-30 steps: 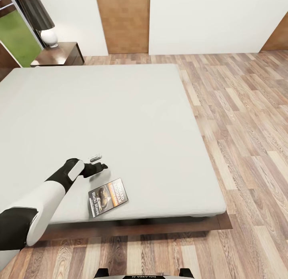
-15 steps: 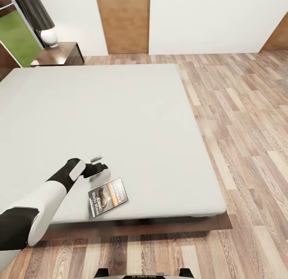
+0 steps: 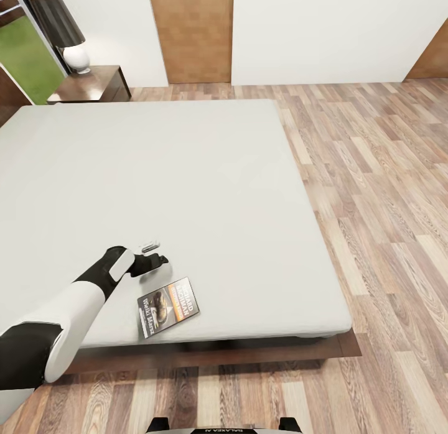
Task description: In the bedroom, move the book from the bed onto either nightstand, and place the two sandals side by side next to the bed.
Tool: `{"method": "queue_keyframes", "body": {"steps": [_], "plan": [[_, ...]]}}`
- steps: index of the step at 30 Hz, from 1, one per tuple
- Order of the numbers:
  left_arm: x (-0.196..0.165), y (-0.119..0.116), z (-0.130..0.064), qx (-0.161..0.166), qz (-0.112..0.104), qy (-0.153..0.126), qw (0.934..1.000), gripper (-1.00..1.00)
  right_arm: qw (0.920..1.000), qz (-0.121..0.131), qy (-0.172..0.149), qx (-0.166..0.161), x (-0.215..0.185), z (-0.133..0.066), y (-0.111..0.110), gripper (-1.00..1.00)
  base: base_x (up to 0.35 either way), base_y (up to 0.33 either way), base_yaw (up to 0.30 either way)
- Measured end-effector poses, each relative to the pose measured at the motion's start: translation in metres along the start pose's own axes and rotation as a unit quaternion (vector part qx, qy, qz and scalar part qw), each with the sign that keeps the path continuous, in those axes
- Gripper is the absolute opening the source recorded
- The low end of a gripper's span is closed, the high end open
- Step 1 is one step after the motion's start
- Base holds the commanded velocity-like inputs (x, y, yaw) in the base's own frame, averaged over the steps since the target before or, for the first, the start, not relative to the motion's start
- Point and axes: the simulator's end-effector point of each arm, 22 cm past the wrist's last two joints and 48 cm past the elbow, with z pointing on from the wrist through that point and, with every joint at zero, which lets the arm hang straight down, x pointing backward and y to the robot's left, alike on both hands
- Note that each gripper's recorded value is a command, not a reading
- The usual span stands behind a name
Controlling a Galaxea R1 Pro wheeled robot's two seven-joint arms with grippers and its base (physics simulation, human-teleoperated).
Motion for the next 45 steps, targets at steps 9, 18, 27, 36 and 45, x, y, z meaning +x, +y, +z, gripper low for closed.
{"method": "queue_keyframes", "body": {"steps": [9, 18, 27, 36, 45], "plan": [[0.002, -0.003, 0.002, 0.001, 0.001, 0.001, 1.0, 1.0, 1.0, 0.0, 0.0, 0.0, -0.001, 0.001, 0.0, 1.0, 0.0, 0.0, 0.0], [0.003, 0.002, 0.004, -0.014, 0.02, 0.007, 0.9997, 1.0, 1.0, 0.0, -0.002, 0.0, -0.006, 0.006, 0.003, 1.0, 0.0, 0.0, 0.0], [0.003, 0.002, 0.004, -0.013, 0.019, 0.007, 0.9997, 1.0, 1.0, 0.0, -0.002, 0.0, -0.006, 0.006, 0.002, 1.0, 0.0, 0.0, 0.0], [0.003, 0.001, 0.004, -0.013, 0.021, 0.007, 0.9997, 1.0, 1.0, 0.0, -0.003, 0.0, -0.007, 0.009, 0.004, 1.0, 0.0, 0.0, 0.0], [0.003, 0.0, 0.004, -0.012, 0.022, 0.008, 0.9997, 1.0, 1.0, 0.0, -0.004, -0.001, -0.009, 0.012, 0.005, 1.0, 0.0, 0.0, 0.0]]}}
